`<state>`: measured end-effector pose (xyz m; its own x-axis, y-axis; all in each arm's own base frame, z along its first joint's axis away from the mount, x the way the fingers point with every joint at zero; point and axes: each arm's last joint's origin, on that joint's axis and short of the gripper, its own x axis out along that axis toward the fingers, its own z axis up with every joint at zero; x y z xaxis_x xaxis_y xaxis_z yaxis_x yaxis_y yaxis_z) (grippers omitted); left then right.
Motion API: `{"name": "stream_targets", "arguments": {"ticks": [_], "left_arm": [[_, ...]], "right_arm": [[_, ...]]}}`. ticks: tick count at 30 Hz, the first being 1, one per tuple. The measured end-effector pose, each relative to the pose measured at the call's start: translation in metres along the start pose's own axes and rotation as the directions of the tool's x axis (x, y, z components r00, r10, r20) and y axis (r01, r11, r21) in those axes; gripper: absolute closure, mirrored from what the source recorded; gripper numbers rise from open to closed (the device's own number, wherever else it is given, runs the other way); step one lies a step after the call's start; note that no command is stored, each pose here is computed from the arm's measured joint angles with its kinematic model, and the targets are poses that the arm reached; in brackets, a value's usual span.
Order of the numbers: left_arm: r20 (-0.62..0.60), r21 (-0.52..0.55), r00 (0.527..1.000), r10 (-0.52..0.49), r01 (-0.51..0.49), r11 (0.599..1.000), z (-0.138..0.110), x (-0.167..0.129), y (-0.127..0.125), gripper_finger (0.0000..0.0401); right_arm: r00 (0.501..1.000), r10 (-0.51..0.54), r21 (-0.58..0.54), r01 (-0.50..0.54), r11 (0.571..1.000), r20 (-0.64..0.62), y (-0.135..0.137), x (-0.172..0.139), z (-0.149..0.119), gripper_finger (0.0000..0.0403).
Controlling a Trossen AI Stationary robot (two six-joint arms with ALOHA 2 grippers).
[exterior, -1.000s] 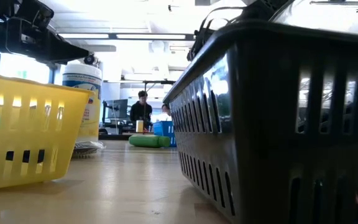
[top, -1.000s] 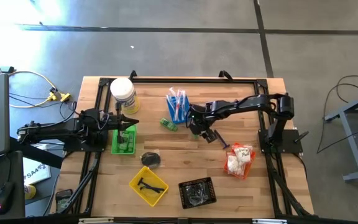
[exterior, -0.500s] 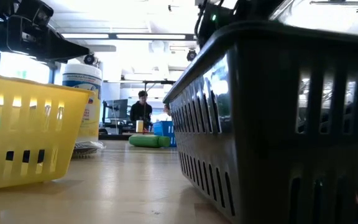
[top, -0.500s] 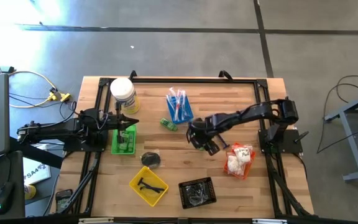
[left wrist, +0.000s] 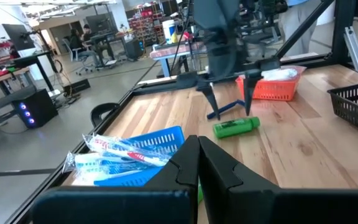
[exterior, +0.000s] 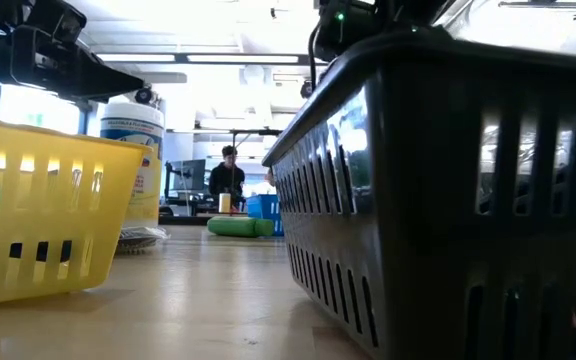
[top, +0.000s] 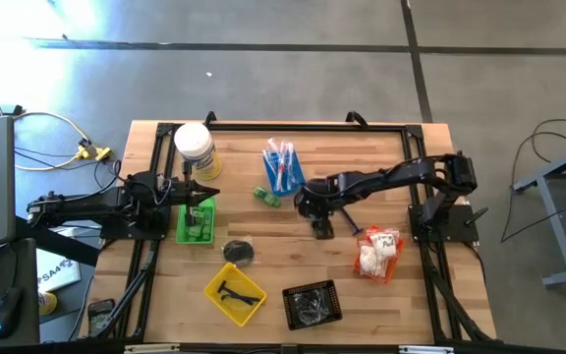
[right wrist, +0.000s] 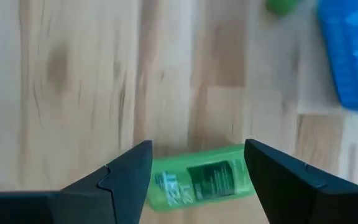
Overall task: Pick & Place Travel size toiletries
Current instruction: Put the green shampoo into the green bin
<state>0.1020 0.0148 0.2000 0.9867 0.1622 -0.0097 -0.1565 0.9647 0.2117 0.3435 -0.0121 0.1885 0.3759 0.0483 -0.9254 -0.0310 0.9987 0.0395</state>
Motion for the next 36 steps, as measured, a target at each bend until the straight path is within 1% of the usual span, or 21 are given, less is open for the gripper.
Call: {"name": "stream_targets", "arguments": {"ticks": [2, 4, 8, 11, 12, 14, 16, 19, 26, 30, 33, 36], "left_arm": [[0.0, 0.0, 1.0, 0.0, 0.0, 1.0, 0.0, 0.0, 0.0, 0.0401], [-0.001, 0.0, 1.0, 0.0, 0.0, 1.0, 0.0, 0.0, 0.0, 0.0401], [-0.019, 0.0, 1.0, -0.004, 0.004, 1.0, -0.002, 0.0, 0.0, 0.0401], [-0.021, 0.0, 1.0, -0.004, 0.004, 1.0, -0.002, 0.0, 0.0, 0.0401], [-0.02, 0.0, 1.0, -0.005, 0.005, 1.0, -0.002, 0.0, 0.0, 0.0401], [-0.019, 0.0, 1.0, -0.004, 0.004, 1.0, -0.002, 0.0, 0.0, 0.0401], [-0.019, 0.0, 1.0, -0.004, 0.004, 1.0, -0.002, 0.0, 0.0, 0.0401], [-0.017, 0.0, 1.0, -0.004, 0.004, 1.0, -0.002, 0.0, 0.0, 0.0401], [-0.014, 0.0, 1.0, -0.003, 0.003, 1.0, -0.001, 0.0, 0.0, 0.0401], [-0.014, 0.0, 1.0, -0.004, 0.004, 1.0, -0.001, 0.0, 0.0, 0.0401], [-0.015, 0.0, 1.0, -0.004, 0.004, 1.0, -0.001, 0.0, 0.0, 0.0401], [-0.015, 0.0, 1.0, -0.004, 0.004, 1.0, -0.002, 0.0, 0.0, 0.0401]], "right_arm": [[1.0, 0.025, 0.154, -0.027, 0.988, 0.016, -0.005, 0.0, 0.001, 0.0155], [1.0, 0.031, 0.263, -0.03, 0.964, 0.003, -0.006, 0.0, 0.0, 0.0155], [0.998, 0.021, 0.38, 0.004, 0.925, -0.061, 0.0, 0.0, -0.006, 0.0155], [0.995, 0.033, 0.454, 0.014, 0.891, -0.096, 0.008, 0.008, -0.008, 0.0155], [0.994, 0.026, 0.464, 0.027, 0.886, -0.106, 0.01, 0.013, -0.008, 0.0155], [0.993, -0.008, 0.461, 0.064, 0.885, -0.121, 0.014, 0.021, -0.008, 0.0155], [0.992, -0.027, 0.454, 0.079, 0.887, -0.119, 0.015, 0.024, -0.007, 0.0155], [0.991, -0.037, 0.472, 0.096, 0.876, -0.131, 0.014, 0.028, -0.008, 0.0155], [0.984, -0.059, 0.468, 0.131, 0.874, -0.166, 0.014, 0.028, -0.011, 0.0155], [0.98, -0.131, 0.42, 0.184, 0.889, -0.152, 0.019, 0.028, -0.011, 0.0155], [0.983, -0.139, 0.367, 0.173, 0.914, -0.116, 0.026, 0.023, -0.007, 0.0155], [0.986, -0.161, 0.326, 0.167, 0.931, -0.046, 0.035, 0.014, 0.0, 0.0155]]}}
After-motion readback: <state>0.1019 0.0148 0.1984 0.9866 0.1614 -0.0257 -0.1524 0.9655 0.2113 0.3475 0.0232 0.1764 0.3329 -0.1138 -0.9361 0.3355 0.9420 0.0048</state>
